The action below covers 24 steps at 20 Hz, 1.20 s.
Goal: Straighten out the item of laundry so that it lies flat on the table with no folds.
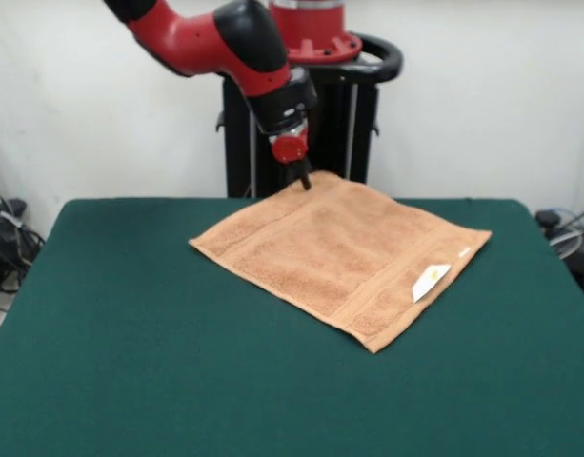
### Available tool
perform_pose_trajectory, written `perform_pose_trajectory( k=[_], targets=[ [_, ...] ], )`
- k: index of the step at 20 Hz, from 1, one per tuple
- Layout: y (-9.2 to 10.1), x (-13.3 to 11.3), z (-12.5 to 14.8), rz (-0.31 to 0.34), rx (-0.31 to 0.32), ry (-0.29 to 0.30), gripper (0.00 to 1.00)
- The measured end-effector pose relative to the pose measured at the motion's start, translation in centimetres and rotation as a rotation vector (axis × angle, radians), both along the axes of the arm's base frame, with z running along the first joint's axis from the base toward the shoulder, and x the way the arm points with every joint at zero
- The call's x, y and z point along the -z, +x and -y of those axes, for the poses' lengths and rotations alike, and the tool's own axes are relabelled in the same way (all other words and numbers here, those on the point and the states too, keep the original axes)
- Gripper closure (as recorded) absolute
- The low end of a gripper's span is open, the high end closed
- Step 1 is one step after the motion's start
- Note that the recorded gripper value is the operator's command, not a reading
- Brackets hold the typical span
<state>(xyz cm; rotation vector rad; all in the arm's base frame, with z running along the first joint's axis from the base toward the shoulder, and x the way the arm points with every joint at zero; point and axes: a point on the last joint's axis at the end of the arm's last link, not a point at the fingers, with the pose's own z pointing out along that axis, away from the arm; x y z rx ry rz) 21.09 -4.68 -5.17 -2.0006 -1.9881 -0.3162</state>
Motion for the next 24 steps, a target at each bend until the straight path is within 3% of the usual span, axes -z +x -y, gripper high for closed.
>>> perform_pose_trajectory(
  k=[9, 16, 20, 24],
  targets=[
    [0.5, 0.7, -2.1, 0.071, -0.051, -0.027, 0.0],
    [0.8, 0.5, -3.8, 0.074, -0.097, -0.025, 0.0],
    [1.3, -0.7, -5.1, 0.042, -0.121, -0.027, 0.0],
    [1.5, -3.0, -6.9, -0.031, -0.139, -0.012, 0.0]
  ],
)
